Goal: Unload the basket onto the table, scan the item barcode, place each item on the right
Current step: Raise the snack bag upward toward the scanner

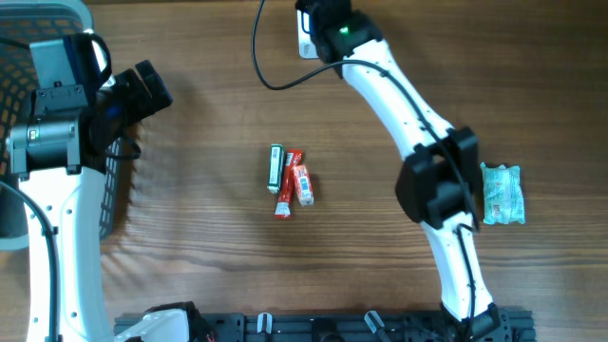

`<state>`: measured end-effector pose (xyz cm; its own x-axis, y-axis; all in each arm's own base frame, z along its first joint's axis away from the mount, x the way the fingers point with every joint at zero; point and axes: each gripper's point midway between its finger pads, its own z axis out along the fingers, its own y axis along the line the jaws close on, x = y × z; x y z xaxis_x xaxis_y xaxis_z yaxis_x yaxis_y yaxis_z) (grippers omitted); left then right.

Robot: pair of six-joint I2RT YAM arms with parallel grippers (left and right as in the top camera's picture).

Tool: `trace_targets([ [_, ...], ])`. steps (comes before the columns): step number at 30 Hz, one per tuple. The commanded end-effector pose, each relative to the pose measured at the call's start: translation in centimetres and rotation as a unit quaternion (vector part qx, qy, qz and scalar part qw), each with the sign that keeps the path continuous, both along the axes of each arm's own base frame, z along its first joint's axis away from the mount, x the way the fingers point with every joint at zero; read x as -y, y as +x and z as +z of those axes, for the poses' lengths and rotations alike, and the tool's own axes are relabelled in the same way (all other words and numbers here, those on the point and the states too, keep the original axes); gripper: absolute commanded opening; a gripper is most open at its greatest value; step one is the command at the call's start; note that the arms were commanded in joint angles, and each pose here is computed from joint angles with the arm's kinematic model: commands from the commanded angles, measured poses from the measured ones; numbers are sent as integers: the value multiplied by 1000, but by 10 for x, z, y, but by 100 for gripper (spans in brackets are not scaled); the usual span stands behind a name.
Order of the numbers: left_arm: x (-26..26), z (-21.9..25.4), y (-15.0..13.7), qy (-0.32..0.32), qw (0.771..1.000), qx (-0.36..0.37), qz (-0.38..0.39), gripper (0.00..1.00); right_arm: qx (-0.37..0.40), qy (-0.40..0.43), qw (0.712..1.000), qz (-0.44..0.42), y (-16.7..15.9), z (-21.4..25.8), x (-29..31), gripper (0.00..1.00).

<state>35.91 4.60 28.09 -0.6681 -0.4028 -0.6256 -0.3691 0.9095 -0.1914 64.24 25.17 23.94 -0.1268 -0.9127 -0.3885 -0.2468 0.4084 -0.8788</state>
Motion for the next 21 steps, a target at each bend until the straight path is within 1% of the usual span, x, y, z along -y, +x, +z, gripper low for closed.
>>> trace_targets([
  [1, -2, 7, 0, 10, 1000, 8, -4, 100, 16, -159, 987, -7, 14, -27, 3, 4],
  [3, -2, 7, 0, 10, 1000, 8, -4, 100, 20, -206, 978, -6, 20, -42, 3, 4],
  [4, -2, 7, 0, 10, 1000, 8, -4, 100, 23, -207, 978, -6, 22, -47, 2, 4],
  [8, -2, 7, 0, 10, 1000, 8, -4, 100, 18, -169, 985, 9, 21, -65, -13, 4],
  [14, -2, 7, 0, 10, 1000, 8, -4, 100, 6, -177, 984, 32, 9, -73, -36, 4],
  [17, -2, 7, 0, 10, 1000, 8, -4, 100, -6, -152, 988, 33, 5, -79, -41, 4],
  [21, -2, 7, 0, 10, 1000, 8, -4, 100, -8, -145, 989, 30, 4, -80, -42, 4],
])
